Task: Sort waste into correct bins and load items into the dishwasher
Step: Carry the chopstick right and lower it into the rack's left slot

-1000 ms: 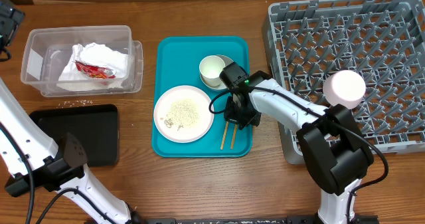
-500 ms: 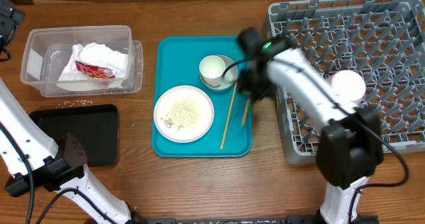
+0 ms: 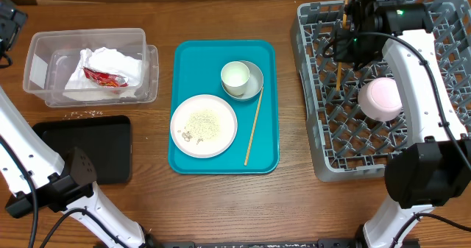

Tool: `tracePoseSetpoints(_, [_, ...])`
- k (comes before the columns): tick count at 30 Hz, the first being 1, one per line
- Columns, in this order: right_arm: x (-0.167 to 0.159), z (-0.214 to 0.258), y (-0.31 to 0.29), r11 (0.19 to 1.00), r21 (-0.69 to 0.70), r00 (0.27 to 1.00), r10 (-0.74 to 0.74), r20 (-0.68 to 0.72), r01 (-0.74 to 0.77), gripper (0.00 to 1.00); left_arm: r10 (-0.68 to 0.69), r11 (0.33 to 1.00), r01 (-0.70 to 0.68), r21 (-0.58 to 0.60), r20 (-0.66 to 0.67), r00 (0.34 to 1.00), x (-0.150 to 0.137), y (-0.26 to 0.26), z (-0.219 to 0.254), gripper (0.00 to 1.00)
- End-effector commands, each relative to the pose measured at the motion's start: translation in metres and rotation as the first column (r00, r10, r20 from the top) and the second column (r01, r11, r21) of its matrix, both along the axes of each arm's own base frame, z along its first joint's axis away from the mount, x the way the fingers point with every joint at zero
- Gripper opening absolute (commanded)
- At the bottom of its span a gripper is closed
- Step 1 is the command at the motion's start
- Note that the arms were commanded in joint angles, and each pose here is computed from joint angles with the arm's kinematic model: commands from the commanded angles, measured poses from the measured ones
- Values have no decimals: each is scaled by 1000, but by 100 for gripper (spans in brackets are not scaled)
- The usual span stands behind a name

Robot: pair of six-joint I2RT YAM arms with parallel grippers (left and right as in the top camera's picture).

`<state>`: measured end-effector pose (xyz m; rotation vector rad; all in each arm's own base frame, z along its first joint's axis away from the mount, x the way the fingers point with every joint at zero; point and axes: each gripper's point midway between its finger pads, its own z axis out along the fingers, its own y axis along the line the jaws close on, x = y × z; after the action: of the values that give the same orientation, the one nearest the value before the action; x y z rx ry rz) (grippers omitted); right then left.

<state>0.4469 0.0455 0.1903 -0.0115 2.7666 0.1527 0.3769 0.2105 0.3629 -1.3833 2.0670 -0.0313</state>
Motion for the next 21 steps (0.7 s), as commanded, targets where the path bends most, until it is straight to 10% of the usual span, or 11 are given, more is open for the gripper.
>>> tracePoseSetpoints(1, [5, -9, 10, 993, -4, 993, 115, 12, -115, 4, -11, 1000, 11, 12, -22, 1000, 1, 3, -5, 100])
tracePoseSetpoints(13, [11, -42, 13, 993, 11, 993, 120, 20, -121, 7, -12, 1000, 12, 12, -22, 1000, 1, 2, -5, 100])
tracePoseSetpoints(21, [6, -46, 25, 987, 73, 989, 145, 8, -145, 37, -12, 1000, 12, 12, -22, 1000, 1, 2, -5, 100])
